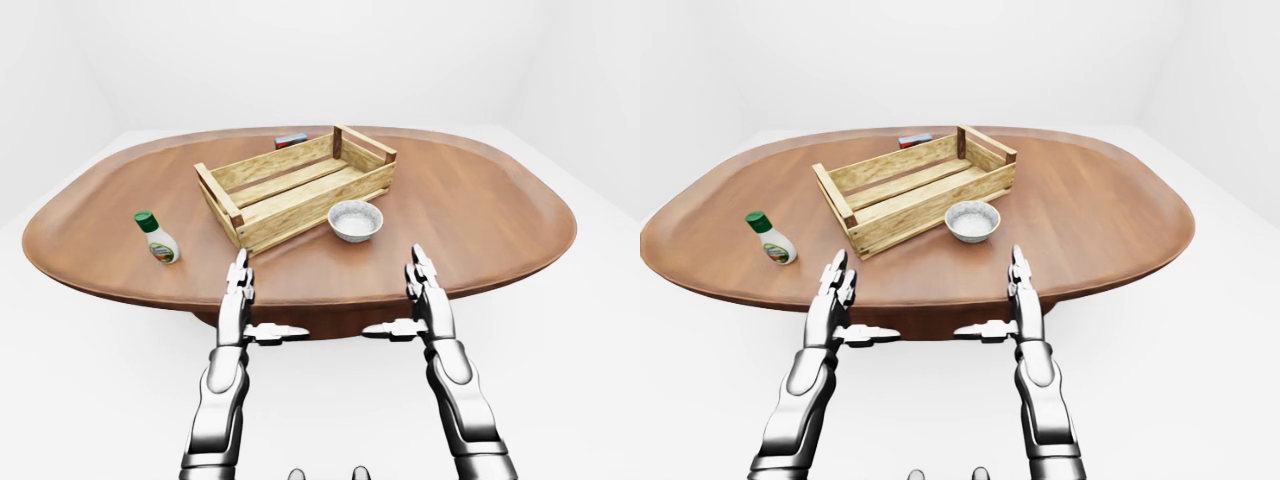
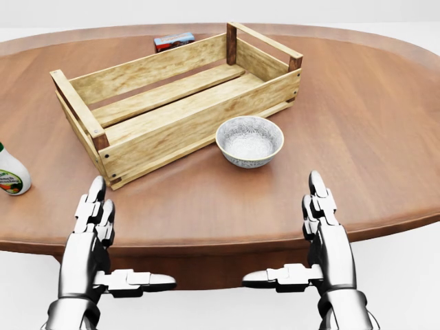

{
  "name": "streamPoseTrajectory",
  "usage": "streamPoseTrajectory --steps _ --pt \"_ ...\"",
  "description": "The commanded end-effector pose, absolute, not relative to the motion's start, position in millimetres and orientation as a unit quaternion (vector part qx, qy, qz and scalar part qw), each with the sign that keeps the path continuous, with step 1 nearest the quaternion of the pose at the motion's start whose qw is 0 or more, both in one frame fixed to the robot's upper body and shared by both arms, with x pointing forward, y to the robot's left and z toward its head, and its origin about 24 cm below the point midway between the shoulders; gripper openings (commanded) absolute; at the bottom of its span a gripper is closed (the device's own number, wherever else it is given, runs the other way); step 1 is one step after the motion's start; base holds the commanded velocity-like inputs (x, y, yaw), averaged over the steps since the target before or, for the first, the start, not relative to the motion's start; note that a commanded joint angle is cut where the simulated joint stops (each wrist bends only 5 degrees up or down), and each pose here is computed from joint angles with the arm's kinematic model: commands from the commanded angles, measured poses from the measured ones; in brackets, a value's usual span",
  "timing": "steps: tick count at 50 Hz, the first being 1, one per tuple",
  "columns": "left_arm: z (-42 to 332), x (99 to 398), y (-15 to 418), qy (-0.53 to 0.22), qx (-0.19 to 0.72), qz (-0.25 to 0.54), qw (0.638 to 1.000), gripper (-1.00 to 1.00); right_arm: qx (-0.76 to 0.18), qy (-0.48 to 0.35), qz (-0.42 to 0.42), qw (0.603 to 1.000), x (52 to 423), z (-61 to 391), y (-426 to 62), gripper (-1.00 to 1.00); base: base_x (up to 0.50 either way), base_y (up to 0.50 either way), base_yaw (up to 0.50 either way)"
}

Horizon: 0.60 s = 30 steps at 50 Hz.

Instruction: Pick up the salad dressing and put it in the tray.

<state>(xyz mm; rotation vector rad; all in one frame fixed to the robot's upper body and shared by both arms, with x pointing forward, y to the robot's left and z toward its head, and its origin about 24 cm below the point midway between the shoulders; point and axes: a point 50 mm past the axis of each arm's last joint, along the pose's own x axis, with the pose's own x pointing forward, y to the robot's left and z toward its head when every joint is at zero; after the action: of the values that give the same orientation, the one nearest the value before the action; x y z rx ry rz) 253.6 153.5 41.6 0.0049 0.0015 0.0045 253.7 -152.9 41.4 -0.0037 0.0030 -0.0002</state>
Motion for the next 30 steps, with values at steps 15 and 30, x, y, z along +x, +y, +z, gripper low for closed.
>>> streamPoseTrajectory --steps 15,30 --pt "175.2 214.0 175.9 -0.268 0.028 0.004 0.963 1.0 -0.039 -0.297 -0.02 0.954 199.9 187.4 -182.9 1.0 0.0 0.0 0.0" --pt "291.7 137.0 210.2 -0.577 0.077 0.055 0.811 1.0 -0.01 -0.449 0.005 0.894 139.9 279.5 -205.9 1.0 0.0 0.0 0.0"
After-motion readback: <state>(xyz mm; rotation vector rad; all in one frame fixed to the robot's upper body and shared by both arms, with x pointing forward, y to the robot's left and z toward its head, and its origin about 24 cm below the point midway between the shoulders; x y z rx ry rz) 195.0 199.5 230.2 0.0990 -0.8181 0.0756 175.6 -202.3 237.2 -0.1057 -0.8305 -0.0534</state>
